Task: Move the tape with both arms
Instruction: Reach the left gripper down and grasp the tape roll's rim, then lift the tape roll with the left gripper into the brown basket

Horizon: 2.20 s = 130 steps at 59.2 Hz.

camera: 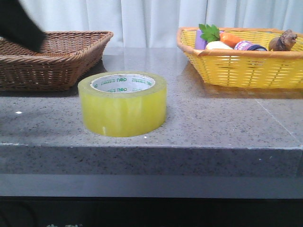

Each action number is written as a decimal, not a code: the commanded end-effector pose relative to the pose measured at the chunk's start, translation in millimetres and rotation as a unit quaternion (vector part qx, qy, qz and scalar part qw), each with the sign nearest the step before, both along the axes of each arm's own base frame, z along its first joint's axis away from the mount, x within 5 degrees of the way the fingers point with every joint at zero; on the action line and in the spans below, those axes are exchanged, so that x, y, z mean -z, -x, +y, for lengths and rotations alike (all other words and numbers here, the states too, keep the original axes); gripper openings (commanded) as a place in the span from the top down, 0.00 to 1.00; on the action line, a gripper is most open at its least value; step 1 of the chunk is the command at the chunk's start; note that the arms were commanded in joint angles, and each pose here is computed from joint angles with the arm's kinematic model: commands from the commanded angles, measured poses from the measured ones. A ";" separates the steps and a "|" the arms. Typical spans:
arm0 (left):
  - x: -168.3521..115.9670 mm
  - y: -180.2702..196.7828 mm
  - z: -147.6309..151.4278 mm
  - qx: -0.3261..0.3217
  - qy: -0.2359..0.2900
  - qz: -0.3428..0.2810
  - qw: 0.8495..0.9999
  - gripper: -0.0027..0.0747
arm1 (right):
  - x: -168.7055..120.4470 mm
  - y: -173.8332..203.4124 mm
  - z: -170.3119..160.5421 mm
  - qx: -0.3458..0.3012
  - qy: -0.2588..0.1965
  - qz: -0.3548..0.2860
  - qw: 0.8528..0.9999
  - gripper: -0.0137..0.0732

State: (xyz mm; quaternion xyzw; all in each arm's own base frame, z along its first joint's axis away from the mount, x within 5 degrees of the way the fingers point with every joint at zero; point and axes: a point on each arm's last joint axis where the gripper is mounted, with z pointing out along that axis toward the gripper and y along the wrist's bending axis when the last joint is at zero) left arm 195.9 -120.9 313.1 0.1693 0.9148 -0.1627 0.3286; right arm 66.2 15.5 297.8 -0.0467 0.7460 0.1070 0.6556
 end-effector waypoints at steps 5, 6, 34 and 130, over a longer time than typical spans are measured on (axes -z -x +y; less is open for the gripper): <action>-9.8 -22.4 -36.3 0.013 0.051 0.020 0.998 0.25 | -17.7 0.2 -0.8 0.005 -0.011 -0.057 0.998 0.95; -9.1 -24.3 -39.0 0.014 0.052 0.025 0.998 0.25 | -17.7 0.2 -0.8 0.005 -0.011 -0.057 0.998 0.95; 14.8 -60.5 -68.6 0.010 0.048 0.075 0.996 0.29 | -17.7 0.2 -1.0 0.006 -0.006 -0.058 0.998 0.95; -68.6 -166.0 71.6 -0.195 0.004 -0.083 0.977 0.88 | -18.1 0.2 -1.0 0.006 -0.006 -0.060 0.998 0.95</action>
